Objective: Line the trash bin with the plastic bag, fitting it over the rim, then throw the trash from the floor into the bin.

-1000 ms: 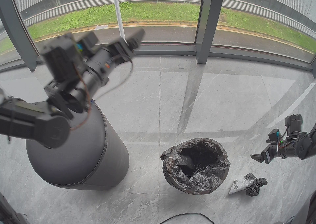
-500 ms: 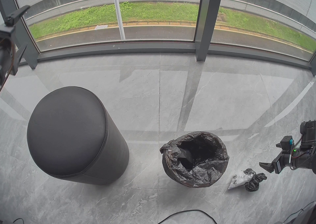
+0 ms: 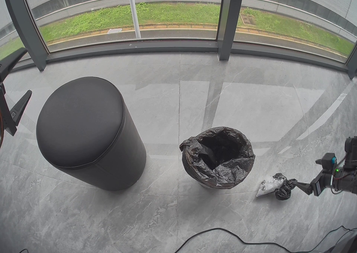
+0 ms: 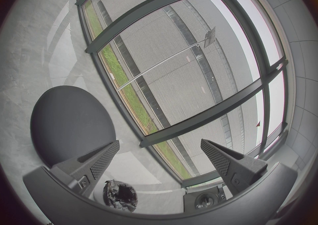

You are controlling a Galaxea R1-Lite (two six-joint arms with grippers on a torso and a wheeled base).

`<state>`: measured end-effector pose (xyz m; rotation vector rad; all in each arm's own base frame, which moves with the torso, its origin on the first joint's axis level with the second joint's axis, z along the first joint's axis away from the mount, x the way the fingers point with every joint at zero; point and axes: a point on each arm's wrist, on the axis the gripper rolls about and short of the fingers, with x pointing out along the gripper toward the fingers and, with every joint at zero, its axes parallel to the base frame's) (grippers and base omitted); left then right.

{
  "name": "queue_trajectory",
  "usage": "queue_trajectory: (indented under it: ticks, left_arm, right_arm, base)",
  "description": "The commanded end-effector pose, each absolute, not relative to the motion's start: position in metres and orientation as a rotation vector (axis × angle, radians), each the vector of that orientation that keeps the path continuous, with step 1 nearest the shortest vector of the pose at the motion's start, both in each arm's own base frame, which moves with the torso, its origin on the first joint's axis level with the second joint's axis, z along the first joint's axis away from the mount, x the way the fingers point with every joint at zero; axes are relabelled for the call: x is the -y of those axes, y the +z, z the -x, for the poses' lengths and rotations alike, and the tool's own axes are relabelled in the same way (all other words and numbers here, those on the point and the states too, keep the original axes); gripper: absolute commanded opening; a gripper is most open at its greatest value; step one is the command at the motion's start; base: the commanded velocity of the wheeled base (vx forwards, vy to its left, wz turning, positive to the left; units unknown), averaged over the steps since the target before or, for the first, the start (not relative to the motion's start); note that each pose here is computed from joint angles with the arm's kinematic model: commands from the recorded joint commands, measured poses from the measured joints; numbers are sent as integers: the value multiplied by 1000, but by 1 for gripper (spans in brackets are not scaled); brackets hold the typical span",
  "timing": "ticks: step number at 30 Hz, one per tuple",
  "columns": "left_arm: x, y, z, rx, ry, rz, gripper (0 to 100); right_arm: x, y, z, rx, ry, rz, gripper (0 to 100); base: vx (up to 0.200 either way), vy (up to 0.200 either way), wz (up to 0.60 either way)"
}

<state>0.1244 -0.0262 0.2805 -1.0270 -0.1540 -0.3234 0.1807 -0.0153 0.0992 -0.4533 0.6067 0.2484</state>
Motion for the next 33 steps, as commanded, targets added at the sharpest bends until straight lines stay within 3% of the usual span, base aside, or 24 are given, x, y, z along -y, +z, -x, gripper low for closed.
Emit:
queue_trajectory:
  ticks: [1, 7, 12, 15, 19, 26, 33]
  left_arm:
    - [29, 244, -127, -14, -359, 972, 100]
    - [36, 216, -144, -213, -416, 951, 100]
    - [39, 192, -151, -321, -405, 898, 100]
    - [48, 165, -147, -466, -486, 803, 100]
    - [63, 148, -152, -583, -625, 673, 100]
    - [90, 149, -190, -598, -732, 529, 100]
    - [161, 139, -212, -712, -927, 473, 100]
  right_arm:
    - [23, 93, -263, -615, 261, 454, 100]
    - [18, 44, -342, -668, 316, 453, 100]
    - [19, 14, -361, -720, 330, 442, 100]
    - [18, 5, -377, -708, 333, 447, 100]
    - [-11, 22, -399, -596, 391, 481, 100]
    - [-71, 65, -403, -439, 486, 474, 100]
    - [-72, 80, -383, -437, 485, 438, 100]
  base:
    - [0, 0, 0]
    - [0, 0, 0]
    - [0, 0, 0]
    - [0, 0, 0]
    - [0, 0, 0]
    - [0, 0, 0]
    - [0, 0, 0]
